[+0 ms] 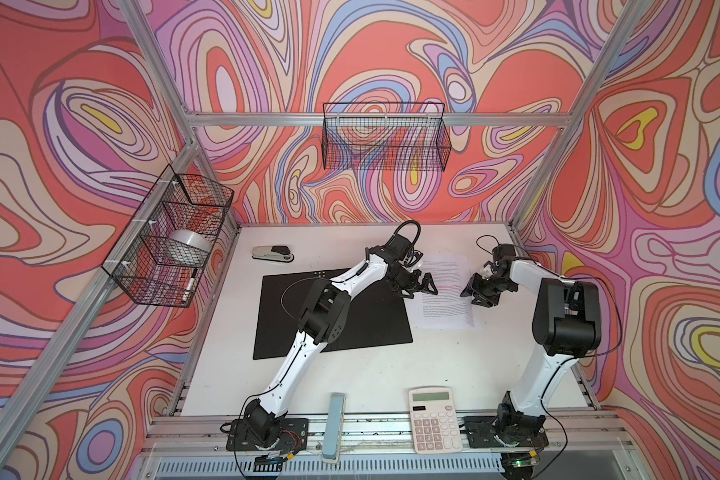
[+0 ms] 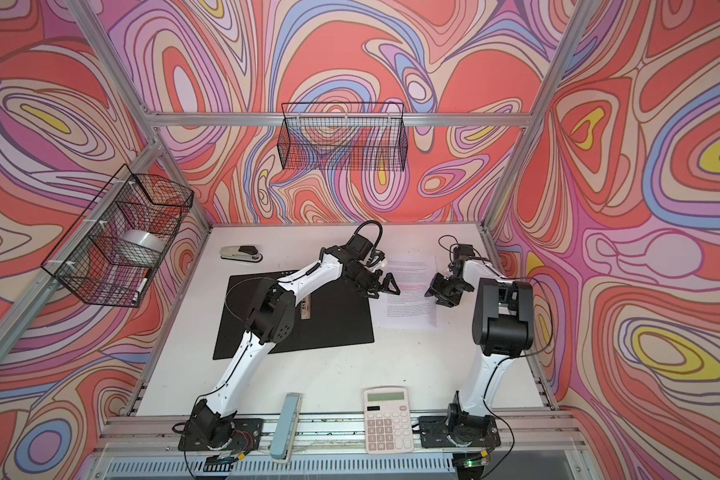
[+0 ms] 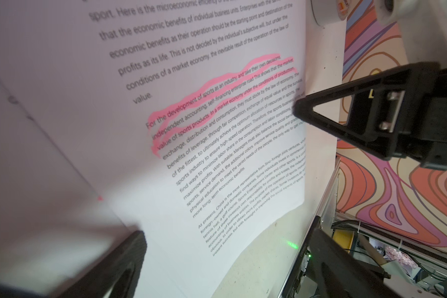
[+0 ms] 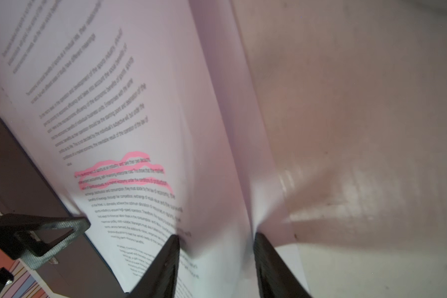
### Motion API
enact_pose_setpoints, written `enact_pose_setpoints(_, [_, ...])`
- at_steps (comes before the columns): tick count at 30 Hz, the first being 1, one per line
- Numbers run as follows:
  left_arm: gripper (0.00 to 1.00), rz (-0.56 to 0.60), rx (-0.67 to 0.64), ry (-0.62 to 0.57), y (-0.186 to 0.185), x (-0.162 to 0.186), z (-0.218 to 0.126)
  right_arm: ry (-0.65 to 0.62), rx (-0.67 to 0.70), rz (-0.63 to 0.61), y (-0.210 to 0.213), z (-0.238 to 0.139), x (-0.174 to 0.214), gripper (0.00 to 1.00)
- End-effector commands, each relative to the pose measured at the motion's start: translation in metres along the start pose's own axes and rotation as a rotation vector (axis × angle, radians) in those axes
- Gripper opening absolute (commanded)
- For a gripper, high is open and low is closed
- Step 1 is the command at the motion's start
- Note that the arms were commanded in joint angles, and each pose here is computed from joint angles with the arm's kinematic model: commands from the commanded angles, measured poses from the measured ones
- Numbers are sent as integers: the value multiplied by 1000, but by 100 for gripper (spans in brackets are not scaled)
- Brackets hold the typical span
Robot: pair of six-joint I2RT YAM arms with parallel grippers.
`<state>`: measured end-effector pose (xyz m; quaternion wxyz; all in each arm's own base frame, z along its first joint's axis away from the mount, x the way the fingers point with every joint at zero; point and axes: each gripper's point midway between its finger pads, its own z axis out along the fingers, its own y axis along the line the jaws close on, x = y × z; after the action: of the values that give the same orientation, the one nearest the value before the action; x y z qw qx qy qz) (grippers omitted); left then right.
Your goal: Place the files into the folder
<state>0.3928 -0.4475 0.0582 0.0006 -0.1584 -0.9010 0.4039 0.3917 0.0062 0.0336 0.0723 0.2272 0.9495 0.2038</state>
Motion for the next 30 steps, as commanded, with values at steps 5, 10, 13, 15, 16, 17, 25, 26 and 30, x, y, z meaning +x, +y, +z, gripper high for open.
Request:
enact_pose_setpoints(5, [100, -22, 21, 38, 5, 8, 20, 24, -101, -25, 20, -12, 15, 49])
enact_pose_setpoints(10, [100, -13, 38, 40, 0, 8, 19, 26, -148, -33, 28, -16, 17, 47])
enact_pose_setpoints(13, [100, -8, 50, 42, -4, 8, 17, 26, -154, -32, 30, -16, 17, 42])
enact_pose_setpoints(15, [100, -1, 59, 38, -8, 7, 14, 22, -158, -33, 30, -16, 16, 39])
enact_pose_setpoints(16, [100, 0, 63, 38, -10, 7, 13, 22, -158, -34, 30, -16, 16, 39])
enact_pose_setpoints(17, [100, 2, 66, 37, -12, 7, 12, 19, -158, -34, 30, -16, 15, 37])
enact_pose_setpoints(25, [100, 91, 90, -10, -47, 0, -20, -9, -191, -55, 40, -25, 11, 26])
enact_pose_setpoints(26, [100, 120, 87, -25, -55, -2, -29, -12, -200, -59, 42, -27, 10, 23])
enact_pose_setpoints(30, [100, 199, 72, -100, -82, -10, -73, -25, -226, -72, 49, -33, 9, 17])
